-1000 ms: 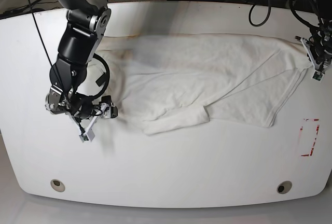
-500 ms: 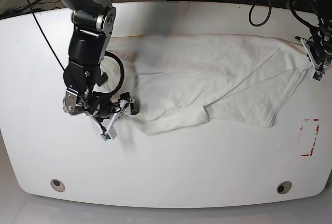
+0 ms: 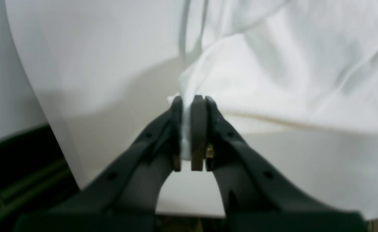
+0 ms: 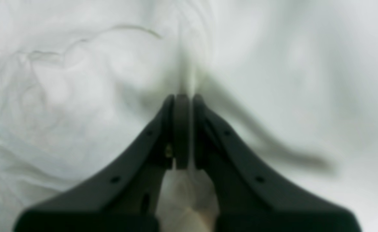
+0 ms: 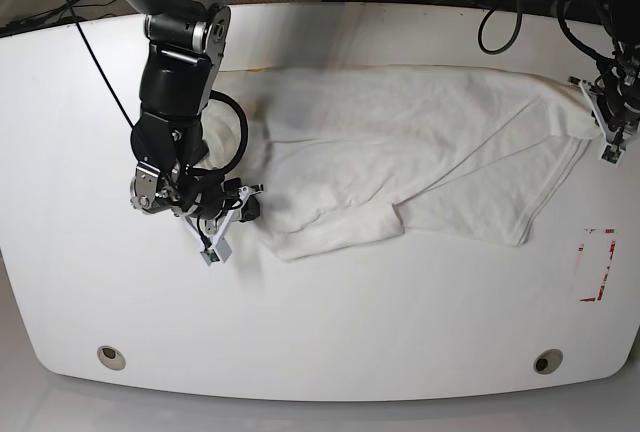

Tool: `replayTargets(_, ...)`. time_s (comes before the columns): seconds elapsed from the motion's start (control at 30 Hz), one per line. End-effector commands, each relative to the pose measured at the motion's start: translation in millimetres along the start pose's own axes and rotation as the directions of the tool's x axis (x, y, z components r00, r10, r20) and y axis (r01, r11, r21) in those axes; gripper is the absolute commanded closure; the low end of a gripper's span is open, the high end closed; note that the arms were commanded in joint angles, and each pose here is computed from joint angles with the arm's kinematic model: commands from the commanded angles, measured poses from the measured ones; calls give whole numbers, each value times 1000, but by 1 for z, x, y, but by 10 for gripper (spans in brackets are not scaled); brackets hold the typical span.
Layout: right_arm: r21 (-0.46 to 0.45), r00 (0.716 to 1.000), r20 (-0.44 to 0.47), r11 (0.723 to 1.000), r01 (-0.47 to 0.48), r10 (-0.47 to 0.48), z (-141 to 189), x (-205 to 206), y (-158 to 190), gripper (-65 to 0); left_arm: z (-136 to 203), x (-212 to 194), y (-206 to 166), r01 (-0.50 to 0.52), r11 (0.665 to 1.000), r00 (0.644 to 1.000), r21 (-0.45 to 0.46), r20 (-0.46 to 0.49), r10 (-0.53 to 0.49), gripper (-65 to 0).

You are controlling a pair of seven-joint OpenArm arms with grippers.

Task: Fold the T-shirt properly
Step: 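Lift the shirt with both grippers and flip it, printed side up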

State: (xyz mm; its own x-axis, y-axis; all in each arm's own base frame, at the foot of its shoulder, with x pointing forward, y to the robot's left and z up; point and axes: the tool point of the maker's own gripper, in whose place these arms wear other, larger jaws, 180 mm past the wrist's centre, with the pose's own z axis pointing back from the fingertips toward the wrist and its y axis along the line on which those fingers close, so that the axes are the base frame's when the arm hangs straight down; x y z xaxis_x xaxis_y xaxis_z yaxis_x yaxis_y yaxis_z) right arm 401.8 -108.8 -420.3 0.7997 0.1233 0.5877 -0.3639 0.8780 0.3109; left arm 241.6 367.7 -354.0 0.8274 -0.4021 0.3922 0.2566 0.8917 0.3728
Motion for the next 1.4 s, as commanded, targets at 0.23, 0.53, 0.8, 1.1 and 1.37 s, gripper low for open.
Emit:
replayTargets(0.23,-139,990,83,985,-104,116,49,46,-27,0,6,42,9,34,999,995,29,88,-36,-6)
replayTargets(0.53,-274,963,140,943,-188,232,104,115,-55,0,26,114,37,-42,993,971,108,240,15,-6)
replayTargets(0.8,-404,887,195,858,-316,418,170,221,-50,0,84,201,91,-127,968,912,215,408,29,-6)
replayTargets(1.1,-526,806,264,780,-340,530,256,313,-27,0,168,260,153,-241,917,809,318,587,9,-6)
replayTargets(1.37,-605,779,283,734,-307,559,325,352,-16,0,243,297,195,-304,872,718,384,694,-56,-7)
